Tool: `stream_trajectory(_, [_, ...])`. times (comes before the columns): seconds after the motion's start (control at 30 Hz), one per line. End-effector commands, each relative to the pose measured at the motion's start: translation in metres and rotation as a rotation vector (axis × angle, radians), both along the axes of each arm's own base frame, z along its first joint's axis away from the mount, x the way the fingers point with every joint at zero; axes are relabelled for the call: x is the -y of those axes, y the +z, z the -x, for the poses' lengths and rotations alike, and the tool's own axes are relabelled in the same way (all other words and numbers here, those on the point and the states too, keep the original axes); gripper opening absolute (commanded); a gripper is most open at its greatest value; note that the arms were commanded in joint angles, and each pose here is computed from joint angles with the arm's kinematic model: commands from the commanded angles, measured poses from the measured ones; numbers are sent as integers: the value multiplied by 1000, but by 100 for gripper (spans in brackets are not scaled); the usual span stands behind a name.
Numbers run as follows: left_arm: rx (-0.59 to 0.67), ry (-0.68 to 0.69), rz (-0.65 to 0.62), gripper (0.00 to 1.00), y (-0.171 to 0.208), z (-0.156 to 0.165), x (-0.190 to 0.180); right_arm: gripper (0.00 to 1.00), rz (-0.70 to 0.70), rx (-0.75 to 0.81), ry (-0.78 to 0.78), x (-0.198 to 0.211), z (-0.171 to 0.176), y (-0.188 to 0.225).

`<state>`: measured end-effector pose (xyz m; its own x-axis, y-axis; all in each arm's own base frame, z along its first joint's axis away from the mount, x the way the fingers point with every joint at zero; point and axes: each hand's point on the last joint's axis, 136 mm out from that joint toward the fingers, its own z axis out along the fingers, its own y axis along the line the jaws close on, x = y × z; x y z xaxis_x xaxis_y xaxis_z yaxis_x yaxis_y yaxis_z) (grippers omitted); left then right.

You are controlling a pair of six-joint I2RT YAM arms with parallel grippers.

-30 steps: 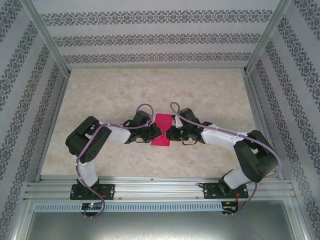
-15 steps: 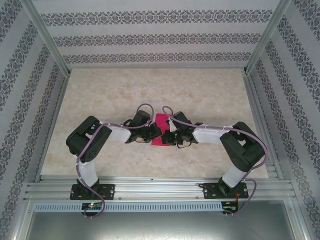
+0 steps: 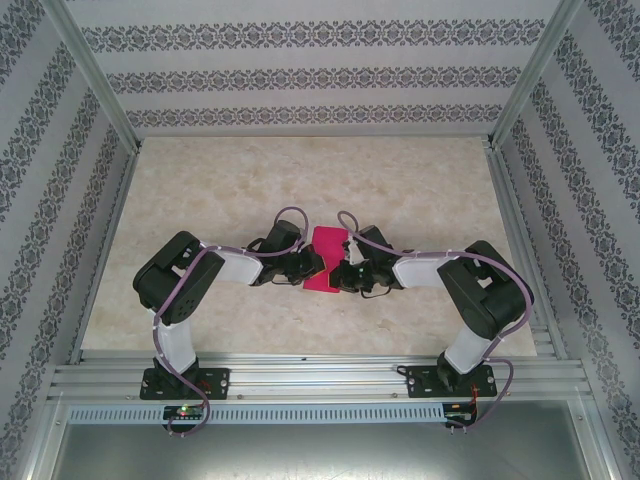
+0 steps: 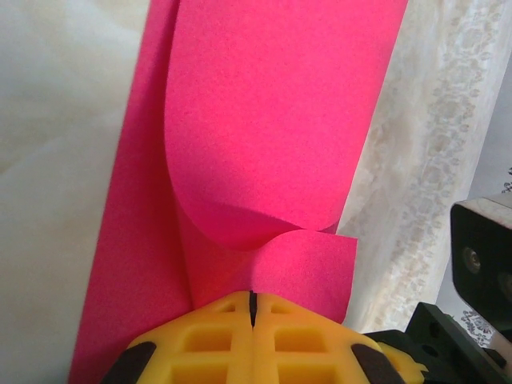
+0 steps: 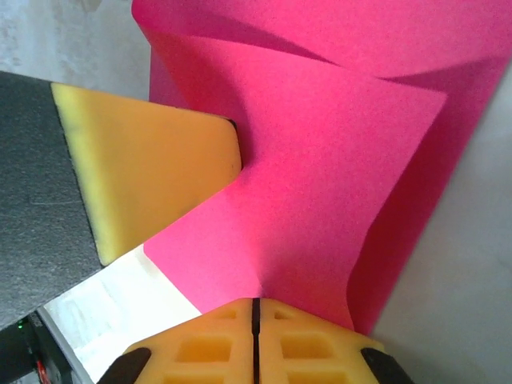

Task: Fold a paper plane with a square sheet of paper (pick it up from the middle)
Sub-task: Fold the triangle a second time at the center of the table.

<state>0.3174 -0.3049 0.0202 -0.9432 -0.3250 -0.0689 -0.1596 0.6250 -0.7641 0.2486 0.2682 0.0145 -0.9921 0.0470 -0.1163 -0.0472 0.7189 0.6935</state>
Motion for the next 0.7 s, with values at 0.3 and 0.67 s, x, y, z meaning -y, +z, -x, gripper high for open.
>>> stream_trajectory(0.3, [-79, 10, -71, 0, -27, 11, -12, 11, -76, 0, -26, -3, 0, 28])
stream_trajectory(0.67, [-76, 1, -71, 0, -25, 10, -11, 10, -29, -87, -53, -8, -8, -5])
